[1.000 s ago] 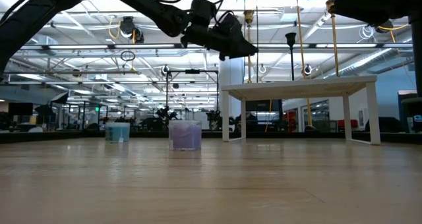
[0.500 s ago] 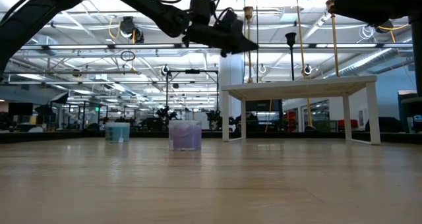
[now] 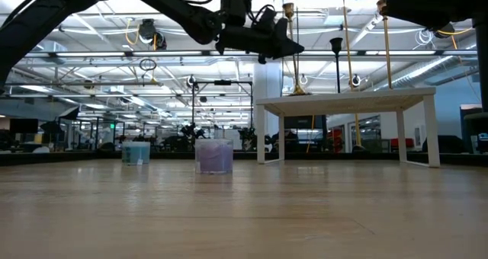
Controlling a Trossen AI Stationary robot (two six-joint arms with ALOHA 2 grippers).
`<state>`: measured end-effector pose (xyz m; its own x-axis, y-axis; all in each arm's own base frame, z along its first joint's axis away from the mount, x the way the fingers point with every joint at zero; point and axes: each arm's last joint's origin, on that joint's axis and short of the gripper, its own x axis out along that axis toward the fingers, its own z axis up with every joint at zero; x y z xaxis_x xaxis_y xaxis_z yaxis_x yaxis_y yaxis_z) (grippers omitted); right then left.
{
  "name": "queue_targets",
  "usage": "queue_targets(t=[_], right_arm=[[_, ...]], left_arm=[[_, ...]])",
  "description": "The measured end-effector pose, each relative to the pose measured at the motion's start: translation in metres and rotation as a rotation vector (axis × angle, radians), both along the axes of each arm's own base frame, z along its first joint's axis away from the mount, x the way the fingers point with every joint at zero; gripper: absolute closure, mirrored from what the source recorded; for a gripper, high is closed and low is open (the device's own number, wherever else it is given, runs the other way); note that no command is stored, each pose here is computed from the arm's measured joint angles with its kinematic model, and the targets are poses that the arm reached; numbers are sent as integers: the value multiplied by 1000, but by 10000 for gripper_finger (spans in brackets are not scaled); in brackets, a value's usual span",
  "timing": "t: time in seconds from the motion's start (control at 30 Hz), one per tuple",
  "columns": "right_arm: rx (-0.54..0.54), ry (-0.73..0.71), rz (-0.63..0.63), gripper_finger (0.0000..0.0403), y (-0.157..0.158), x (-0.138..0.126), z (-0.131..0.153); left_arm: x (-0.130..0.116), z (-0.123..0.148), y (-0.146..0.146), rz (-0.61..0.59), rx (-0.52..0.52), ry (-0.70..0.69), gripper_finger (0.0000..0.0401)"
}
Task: Pick & Place candle stick holders
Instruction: Put the gold candle holder on the shelf aligned with the gold and black candle holders, then put the blue scented candle on the shelf
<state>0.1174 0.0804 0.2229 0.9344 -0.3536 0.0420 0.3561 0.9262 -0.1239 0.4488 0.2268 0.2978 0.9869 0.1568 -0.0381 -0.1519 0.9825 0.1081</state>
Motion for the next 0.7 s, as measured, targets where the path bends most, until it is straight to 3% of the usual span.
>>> queue_targets(t=[0.27, 0.7], right_arm=[[18, -3, 1, 206, 1, 1, -1], [23, -1, 2, 206, 1, 1, -2]], left_arm=[[2, -11, 4, 19, -48, 32, 382], [-1, -16, 6, 49, -25, 102, 271]])
